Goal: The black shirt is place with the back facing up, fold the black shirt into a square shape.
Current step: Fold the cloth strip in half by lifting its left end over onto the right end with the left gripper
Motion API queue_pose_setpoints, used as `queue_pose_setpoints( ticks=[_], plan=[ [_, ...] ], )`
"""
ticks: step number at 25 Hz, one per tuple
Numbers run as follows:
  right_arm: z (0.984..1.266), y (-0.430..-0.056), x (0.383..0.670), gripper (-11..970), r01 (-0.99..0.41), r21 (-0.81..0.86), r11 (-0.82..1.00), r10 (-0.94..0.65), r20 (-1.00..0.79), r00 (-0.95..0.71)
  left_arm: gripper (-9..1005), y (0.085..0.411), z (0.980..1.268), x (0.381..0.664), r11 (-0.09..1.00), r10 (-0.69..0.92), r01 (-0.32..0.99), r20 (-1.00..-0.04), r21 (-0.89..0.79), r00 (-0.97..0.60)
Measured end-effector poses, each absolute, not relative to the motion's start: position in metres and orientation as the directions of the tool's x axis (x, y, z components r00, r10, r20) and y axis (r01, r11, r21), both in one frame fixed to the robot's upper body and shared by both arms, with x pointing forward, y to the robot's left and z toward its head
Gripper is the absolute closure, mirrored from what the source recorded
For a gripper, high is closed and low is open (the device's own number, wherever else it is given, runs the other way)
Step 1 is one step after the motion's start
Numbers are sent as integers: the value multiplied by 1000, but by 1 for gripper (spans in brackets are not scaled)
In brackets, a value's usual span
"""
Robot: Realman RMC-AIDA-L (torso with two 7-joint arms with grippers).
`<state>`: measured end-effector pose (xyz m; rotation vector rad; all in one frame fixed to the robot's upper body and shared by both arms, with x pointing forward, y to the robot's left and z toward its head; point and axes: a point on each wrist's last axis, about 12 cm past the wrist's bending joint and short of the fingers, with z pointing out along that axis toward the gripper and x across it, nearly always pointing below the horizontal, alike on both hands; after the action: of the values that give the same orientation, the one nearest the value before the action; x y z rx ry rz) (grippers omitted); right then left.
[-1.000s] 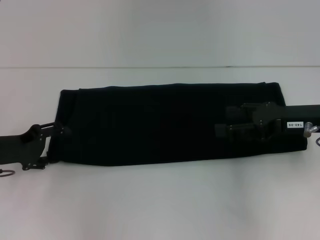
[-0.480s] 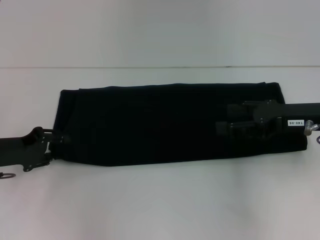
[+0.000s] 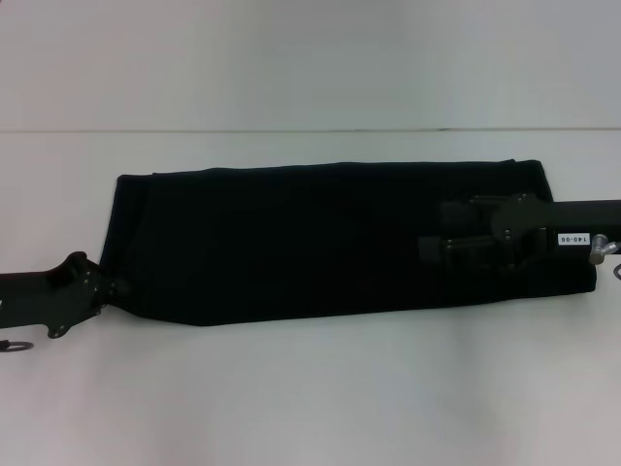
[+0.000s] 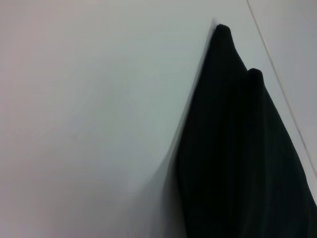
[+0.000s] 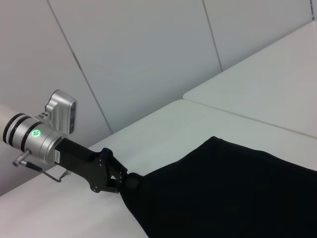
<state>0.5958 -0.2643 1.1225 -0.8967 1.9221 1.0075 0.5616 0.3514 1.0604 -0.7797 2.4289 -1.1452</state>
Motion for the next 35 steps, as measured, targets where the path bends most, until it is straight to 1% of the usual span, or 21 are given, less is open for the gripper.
queue_pose_setpoints(
  ticks=[4, 9, 14, 21, 22, 23, 28, 30, 35],
  plan=[
    [1122, -264, 596, 43, -841, 321, 436, -228, -864, -448, 933, 351, 1058, 558, 526, -604, -329, -72, -784, -794],
    [1122, -264, 595, 43, -839, 322, 438, -223, -866, -448, 956, 351, 1056, 552, 531, -578, -302, -78, -792, -812],
    [1121, -262, 595, 44, -837, 325, 441, -200, -873, -444, 960, 360, 1060, 544, 529, -564, -245, -121, -813, -817],
    [1121, -258, 595, 44, -833, 332, 443, -169, -881, -441, 960, 393, 1061, 523, 562, -590, -233, -187, -793, -785],
    [1122, -258, 596, 44, -832, 333, 444, -161, -883, -440, 959, 403, 1062, 516, 572, -603, -242, -202, -784, -772],
    [1122, -258, 596, 44, -832, 333, 444, -161, -883, -440, 959, 403, 1062, 516, 572, -603, -242, -202, -784, -772],
    [1123, -255, 597, 43, -829, 341, 444, -144, -886, -442, 959, 439, 1067, 495, 595, -660, -293, -247, -749, -709],
    [1123, -255, 597, 43, -827, 343, 445, -138, -886, -442, 959, 455, 1072, 483, 583, -691, -300, -267, -755, -672],
    [1123, -254, 597, 43, -825, 341, 451, -129, -889, -439, 959, 458, 1077, 476, 550, -701, -272, -259, -789, -665]
  ],
)
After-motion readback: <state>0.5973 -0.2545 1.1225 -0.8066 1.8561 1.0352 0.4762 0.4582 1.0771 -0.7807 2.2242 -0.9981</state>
